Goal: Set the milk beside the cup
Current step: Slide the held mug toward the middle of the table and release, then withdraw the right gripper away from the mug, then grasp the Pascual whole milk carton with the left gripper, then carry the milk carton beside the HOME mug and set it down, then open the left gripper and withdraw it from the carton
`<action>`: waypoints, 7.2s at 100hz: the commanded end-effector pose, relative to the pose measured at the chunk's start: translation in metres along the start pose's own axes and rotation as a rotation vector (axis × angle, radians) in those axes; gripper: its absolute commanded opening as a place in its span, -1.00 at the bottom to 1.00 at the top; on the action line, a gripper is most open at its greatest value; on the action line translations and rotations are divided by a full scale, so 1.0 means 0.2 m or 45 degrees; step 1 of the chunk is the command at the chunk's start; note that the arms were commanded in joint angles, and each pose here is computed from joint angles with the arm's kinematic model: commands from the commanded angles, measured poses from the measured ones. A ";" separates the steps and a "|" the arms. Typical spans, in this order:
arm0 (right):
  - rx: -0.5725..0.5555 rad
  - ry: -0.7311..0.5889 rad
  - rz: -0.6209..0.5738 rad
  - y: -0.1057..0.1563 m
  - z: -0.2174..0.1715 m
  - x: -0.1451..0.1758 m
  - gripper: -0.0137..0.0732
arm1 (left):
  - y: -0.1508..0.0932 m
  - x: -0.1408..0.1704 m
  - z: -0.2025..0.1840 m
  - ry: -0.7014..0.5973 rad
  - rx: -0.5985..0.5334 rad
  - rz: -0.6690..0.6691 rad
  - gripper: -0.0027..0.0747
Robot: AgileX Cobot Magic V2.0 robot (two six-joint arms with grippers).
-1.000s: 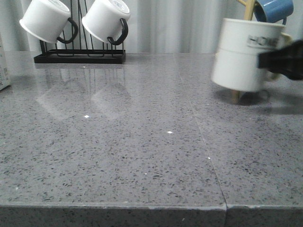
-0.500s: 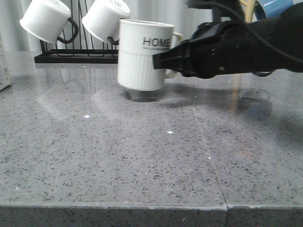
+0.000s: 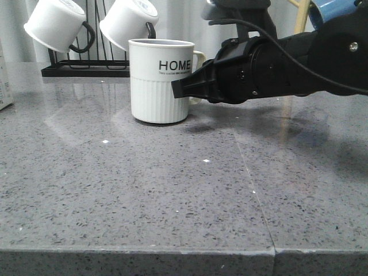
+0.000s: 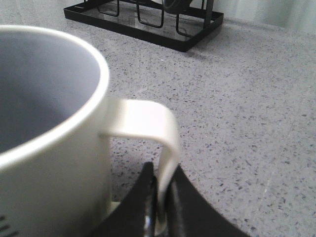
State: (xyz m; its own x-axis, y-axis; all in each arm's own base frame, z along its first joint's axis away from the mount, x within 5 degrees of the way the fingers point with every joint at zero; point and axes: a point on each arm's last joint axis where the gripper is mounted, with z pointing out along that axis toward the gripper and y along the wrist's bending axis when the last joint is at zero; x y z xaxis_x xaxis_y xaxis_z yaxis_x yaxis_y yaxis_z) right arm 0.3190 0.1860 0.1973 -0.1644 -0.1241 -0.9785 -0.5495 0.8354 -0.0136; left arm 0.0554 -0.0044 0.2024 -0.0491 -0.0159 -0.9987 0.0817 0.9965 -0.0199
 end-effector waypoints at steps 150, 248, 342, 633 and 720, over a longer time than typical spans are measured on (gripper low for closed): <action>0.095 -0.023 -0.004 0.03 -1.15 -0.34 -0.84 | 0.00 0.06 0.01 -0.056 0.003 -0.013 -0.98; 0.129 -0.157 0.001 0.06 -1.60 -0.11 -0.84 | 0.00 -0.44 -0.09 -0.086 -0.039 0.063 -0.98; 0.129 -0.157 0.001 0.06 -1.60 -0.11 -0.84 | -0.02 -0.63 0.65 -0.045 0.019 -0.034 0.72; 0.129 -0.157 0.001 0.06 -1.60 -0.11 -0.84 | -0.10 -0.46 0.33 -0.001 0.184 -0.126 -0.98; 0.129 -0.153 0.001 0.06 -1.60 -0.10 -0.84 | 0.00 0.03 0.01 -0.146 -0.001 -0.050 -0.98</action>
State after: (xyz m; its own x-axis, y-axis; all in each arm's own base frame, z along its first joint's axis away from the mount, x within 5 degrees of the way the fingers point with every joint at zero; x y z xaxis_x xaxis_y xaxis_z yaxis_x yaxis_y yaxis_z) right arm 0.0538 0.0268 0.2684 -0.1456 -0.1024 -0.9840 -0.4639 0.8856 -0.0235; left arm 0.0557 -0.0050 0.2145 0.0736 -0.0687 -0.9949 0.0938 0.9937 -0.0617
